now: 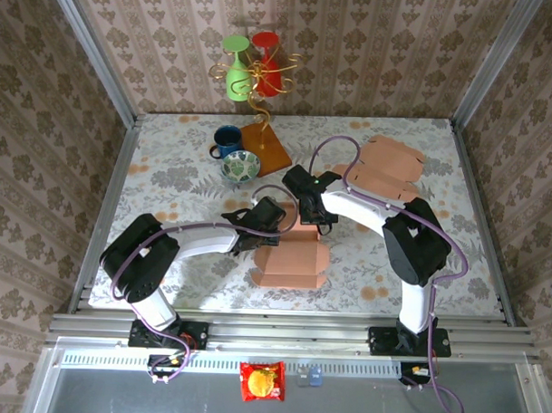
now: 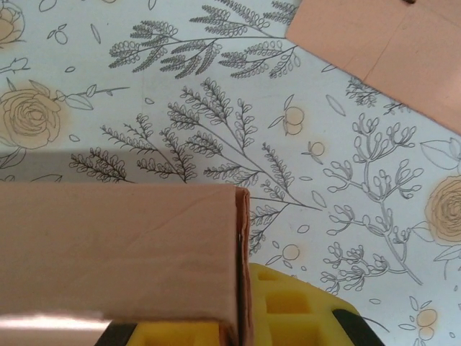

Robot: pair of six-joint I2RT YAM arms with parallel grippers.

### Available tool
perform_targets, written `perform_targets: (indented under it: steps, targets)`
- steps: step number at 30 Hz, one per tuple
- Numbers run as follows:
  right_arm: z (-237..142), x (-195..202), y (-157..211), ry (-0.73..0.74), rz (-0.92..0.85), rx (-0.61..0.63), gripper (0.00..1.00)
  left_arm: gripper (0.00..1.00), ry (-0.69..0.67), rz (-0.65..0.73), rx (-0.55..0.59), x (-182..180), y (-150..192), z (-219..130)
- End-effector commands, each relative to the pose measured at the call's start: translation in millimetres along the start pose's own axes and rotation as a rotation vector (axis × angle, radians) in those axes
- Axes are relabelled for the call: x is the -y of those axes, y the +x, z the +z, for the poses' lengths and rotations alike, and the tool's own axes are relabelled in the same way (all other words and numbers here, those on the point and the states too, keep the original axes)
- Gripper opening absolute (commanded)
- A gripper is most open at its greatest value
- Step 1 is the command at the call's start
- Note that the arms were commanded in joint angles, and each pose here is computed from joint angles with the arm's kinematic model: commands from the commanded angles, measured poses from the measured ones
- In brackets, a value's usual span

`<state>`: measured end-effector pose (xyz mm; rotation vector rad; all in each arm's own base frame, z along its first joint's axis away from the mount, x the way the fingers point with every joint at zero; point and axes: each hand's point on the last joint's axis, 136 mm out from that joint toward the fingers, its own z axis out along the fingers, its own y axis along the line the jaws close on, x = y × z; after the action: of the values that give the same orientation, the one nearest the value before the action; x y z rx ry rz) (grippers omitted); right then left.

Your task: Fold the paper box

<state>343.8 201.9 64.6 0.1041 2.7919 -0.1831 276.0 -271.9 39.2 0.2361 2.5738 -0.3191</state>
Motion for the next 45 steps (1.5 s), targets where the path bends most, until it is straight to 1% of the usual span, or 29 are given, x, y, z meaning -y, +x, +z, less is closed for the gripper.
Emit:
perform_targets:
  steps: [1, 4, 5, 8, 12, 17, 21, 25, 29, 37, 44, 45]
  targets:
    - [0.4, -4.5, 4.6, -0.004, 0.001, -0.032, 0.00, 0.27, 0.061, 0.023, 0.036, 8.7, -11.0, -12.9]
    - [0.4, -5.1, 4.3, -0.008, 0.002, -0.034, 0.00, 0.37, 0.140, 0.009, 0.071, 15.7, -27.8, -21.7]
    - [0.6, -5.4, 4.4, -0.009, 0.002, -0.035, 0.00, 0.38, 0.158, 0.005, 0.073, 16.1, -32.0, -23.2]
    - [1.3, -5.3, 4.8, -0.008, 0.000, -0.038, 0.00, 0.39, 0.195, 0.011, 0.066, 16.5, -42.0, -23.7]
    - [0.8, -6.7, 4.0, -0.013, 0.001, -0.037, 0.00, 0.38, 0.161, 0.014, 0.008, 4.2, -43.7, -11.3]
    - [0.1, -7.2, 3.0, -0.015, 0.002, -0.034, 0.00, 0.34, 0.133, 0.043, -0.026, -1.6, -45.3, -2.2]
    - [1.0, -6.8, 3.4, -0.014, 0.003, -0.038, 0.00, 0.24, 0.118, 0.075, -0.039, -0.7, -49.1, 0.8]
    - [1.0, -6.5, 3.8, -0.014, 0.008, -0.042, 0.00, 0.20, 0.088, 0.104, -0.060, -3.7, -43.4, 3.6]
    - [1.4, -6.9, 3.4, -0.016, 0.011, -0.044, 0.00, 0.13, 0.068, 0.129, -0.068, -3.4, -38.4, 4.0]
    - [1.3, -6.9, 4.2, -0.017, 0.016, -0.048, 0.00, 0.09, -0.014, 0.176, -0.096, -6.5, -28.5, 9.1]
    - [1.0, -6.8, 5.3, -0.020, 0.022, -0.052, 0.00, 0.00, -0.094, 0.204, -0.125, -10.2, -22.5, 11.9]
    - [0.9, -6.8, 5.0, -0.020, 0.021, -0.050, 0.00, 0.00, -0.110, 0.209, -0.130, -11.9, -21.2, 11.5]
